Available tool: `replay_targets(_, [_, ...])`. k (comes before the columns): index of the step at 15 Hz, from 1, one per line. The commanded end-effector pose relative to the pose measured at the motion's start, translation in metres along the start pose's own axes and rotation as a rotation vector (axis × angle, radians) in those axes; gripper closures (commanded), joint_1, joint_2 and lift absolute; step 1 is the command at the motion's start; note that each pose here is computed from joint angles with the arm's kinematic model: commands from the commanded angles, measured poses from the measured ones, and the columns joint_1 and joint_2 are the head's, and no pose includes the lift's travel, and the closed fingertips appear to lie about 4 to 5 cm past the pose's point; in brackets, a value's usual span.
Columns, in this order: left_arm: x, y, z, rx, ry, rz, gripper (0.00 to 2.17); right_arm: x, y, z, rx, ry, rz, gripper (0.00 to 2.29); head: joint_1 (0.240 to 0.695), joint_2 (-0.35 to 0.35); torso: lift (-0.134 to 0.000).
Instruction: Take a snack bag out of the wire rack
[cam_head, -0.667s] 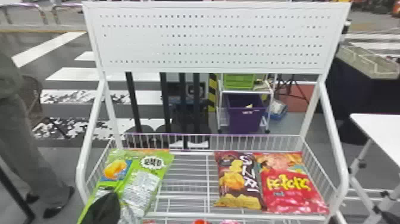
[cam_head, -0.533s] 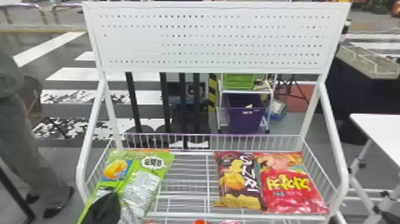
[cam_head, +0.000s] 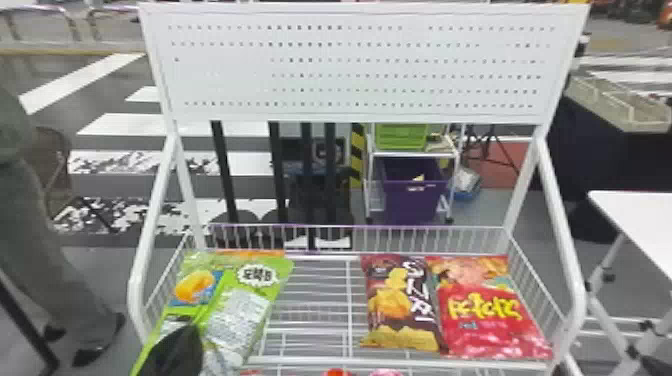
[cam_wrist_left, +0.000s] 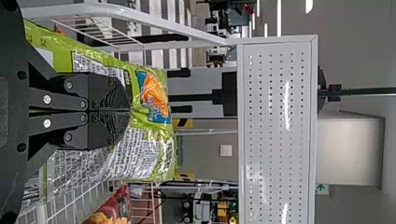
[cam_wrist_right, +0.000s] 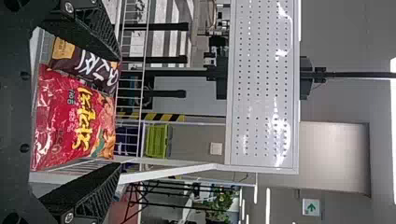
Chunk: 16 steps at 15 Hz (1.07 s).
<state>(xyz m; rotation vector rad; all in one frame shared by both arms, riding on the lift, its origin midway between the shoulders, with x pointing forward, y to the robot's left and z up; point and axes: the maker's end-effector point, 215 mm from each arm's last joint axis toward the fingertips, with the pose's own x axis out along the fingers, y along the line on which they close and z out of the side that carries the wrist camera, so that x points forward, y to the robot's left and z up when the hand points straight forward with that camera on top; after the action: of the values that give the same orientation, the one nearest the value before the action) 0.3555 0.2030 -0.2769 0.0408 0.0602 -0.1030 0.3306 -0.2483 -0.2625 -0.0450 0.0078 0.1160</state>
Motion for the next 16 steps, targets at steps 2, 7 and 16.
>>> replay_targets(2, [-0.001,-0.001,0.000,0.001,0.000,-0.002,1.76,0.000,0.000,0.001,-0.001,-0.001,0.000,0.09,0.499,0.000,0.000])
replay_targets(7, [-0.001,0.000,0.000,0.002,0.000,-0.001,1.76,0.000,0.000,0.001,-0.003,-0.001,0.002,0.09,0.499,0.000,0.000])
replay_targets(16, [0.002,-0.001,0.003,0.002,-0.007,-0.004,1.76,0.072,0.018,-0.055,0.019,0.048,0.049,0.09,0.499,0.000,0.000])
